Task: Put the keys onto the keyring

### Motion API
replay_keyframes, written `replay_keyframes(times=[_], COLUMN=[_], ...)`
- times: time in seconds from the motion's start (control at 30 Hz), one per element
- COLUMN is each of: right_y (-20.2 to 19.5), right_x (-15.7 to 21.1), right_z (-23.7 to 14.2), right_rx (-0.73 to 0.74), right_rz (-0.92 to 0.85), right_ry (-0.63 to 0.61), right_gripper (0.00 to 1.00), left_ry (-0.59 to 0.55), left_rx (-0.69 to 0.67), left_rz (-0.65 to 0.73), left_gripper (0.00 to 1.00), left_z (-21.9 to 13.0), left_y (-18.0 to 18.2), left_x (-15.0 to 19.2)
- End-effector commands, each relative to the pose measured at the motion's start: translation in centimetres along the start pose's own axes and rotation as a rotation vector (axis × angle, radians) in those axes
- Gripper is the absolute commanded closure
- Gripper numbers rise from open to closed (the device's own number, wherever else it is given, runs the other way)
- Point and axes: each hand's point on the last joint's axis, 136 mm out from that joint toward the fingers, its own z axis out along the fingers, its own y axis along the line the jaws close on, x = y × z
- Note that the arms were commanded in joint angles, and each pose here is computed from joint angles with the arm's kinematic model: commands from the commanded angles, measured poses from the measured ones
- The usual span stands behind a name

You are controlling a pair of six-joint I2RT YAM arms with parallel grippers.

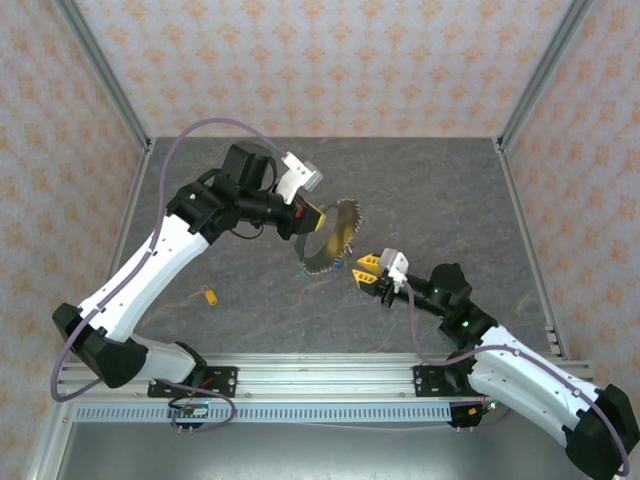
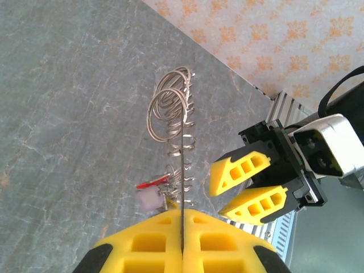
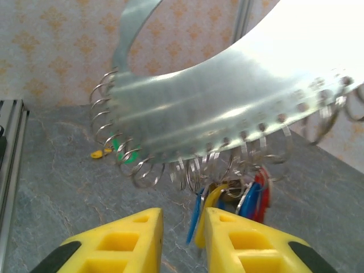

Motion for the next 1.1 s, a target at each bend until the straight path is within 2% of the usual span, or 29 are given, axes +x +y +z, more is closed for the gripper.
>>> replay_keyframes(times=[0.0,0.4,0.8,1.07], right_y=[0.6,2.3,3.3,3.6], right_x=[-2.6,-1.9,-2.9,-1.9], right_z=[0.2,1.6,5.9,8.4], right_rx=[-0.044,-0.114,-0.098,-0.077], right_rz=[-0.11,-0.127,-0.173,-0.142], right_ry=[-0.07,-0.066,-0.107,-0.082], right_gripper=[0.75,0.77,0.77,0.76], left_ry=[0.052,0.177,0.308,0.317], left_rx=[-0.042,-0.14,-0.227,-0.252], left_rz=[0.042,0.097,0.147,0.165], left_gripper=[1.0,1.0,1.0,1.0], left_z=[-1.0,-2.4,-2.0,-2.0], left_y=[0.3,1.4,1.6,1.4], left_x=[-0.1,-1.2,-0.9,-1.5])
